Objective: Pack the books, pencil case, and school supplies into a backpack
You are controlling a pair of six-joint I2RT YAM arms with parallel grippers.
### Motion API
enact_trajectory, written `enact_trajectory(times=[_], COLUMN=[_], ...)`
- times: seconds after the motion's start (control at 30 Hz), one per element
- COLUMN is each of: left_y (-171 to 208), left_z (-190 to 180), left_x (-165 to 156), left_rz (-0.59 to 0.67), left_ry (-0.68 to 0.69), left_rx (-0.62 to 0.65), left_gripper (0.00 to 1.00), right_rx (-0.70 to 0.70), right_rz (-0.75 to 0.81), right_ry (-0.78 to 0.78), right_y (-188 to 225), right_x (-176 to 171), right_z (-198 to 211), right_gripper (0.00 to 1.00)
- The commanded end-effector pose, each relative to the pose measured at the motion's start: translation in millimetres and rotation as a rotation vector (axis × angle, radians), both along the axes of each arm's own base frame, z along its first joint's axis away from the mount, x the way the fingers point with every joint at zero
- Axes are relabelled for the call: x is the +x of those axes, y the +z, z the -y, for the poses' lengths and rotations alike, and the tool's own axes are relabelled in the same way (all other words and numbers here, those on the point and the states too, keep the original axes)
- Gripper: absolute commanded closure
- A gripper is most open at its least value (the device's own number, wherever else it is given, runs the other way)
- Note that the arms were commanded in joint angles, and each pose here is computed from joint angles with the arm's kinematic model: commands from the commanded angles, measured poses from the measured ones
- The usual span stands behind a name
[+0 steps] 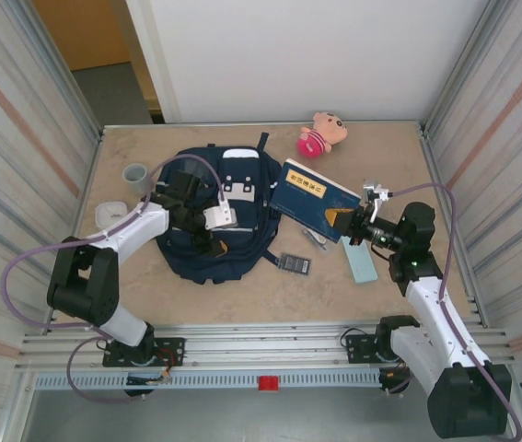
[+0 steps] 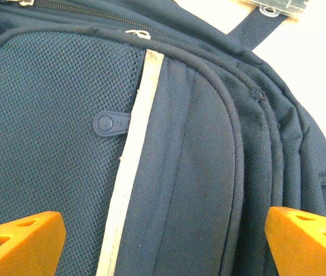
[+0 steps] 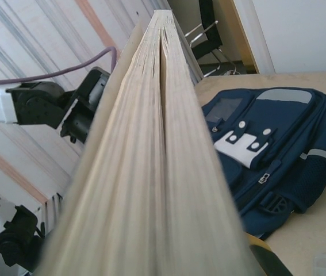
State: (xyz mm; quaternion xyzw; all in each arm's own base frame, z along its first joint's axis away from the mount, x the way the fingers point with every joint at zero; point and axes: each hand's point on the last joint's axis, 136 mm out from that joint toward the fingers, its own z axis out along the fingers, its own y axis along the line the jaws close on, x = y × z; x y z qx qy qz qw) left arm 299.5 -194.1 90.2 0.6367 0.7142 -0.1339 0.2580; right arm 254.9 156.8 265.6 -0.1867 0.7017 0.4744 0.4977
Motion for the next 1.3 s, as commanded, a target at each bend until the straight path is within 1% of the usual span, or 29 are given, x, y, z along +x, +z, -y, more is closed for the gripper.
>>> enact_trajectory(times=[0.0,0.07,0.2,0.27,0.3,0.33,0.37,0.47,0.5,0.53,0.6,0.67,0.77,0.83,0.93,1.03,1.1,1.17,1.27], left_y=[-16,-23,-22,-20,-18,-15,-11,12,23,36,60,88,131,154,180,195,202,208,212], left_z=[-4,-7,-10,-9,-8,-7,-4,9,14,20,31,41,42,35,25,18,16,14,15], left_x=[8,21,45,55,56,58,57,49,45,42,31,18,14,18,26,37,44,50,58], left_rz=[0.059,0.118,0.215,0.277,0.295,0.314,0.32,0.298,0.291,0.288,0.269,0.246,0.198,0.177,0.155,0.098,0.054,0.031,0.0], left_ry=[0.004,0.038,0.118,0.155,0.159,0.169,0.173,0.196,0.217,0.245,0.281,0.322,0.477,0.605,0.739,0.826,0.864,0.902,0.914], left_rx=[0.064,0.113,0.148,0.149,0.148,0.146,0.132,0.063,0.035,0.007,-0.048,-0.12,-0.248,-0.306,-0.358,-0.377,-0.385,-0.399,-0.425], left_gripper=[0.09,0.09,0.08,0.12,0.17,0.3,0.48,0.78,0.87,0.93,1.0,1.0,1.0,1.0,1.0,1.0,1.0,1.0,1.0], right_rx=[-0.012,-0.012,-0.013,-0.014,-0.014,-0.016,-0.016,-0.018,-0.021,-0.023,-0.007,0.04,0.115,0.14,0.122,0.125,0.146,0.151,0.192], right_rz=[0.056,0.059,0.057,0.06,0.06,0.058,0.056,0.041,0.024,0.003,-0.059,-0.159,-0.333,-0.435,-0.581,-0.79,-0.895,-0.939,-0.947], right_ry=[-0.017,-0.02,-0.024,-0.026,-0.027,-0.029,-0.03,-0.049,-0.068,-0.092,-0.133,-0.161,-0.211,-0.244,-0.282,-0.284,-0.237,-0.213,-0.198], right_y=[5,7,6,6,6,6,5,4,2,0,-6,-13,-24,-29,-35,-45,-50,-53,-51], right_x=[0,0,-2,-4,-4,-5,-5,-5,-3,0,5,11,21,25,22,6,-8,-19,-34], right_z=[3,4,4,4,5,5,6,8,11,14,20,27,40,47,50,43,30,14,-11], right_gripper=[1.0,1.0,1.0,1.0,1.0,1.0,1.0,1.0,1.0,1.0,1.0,1.0,1.0,1.0,1.0,1.0,1.0,1.0,1.0])
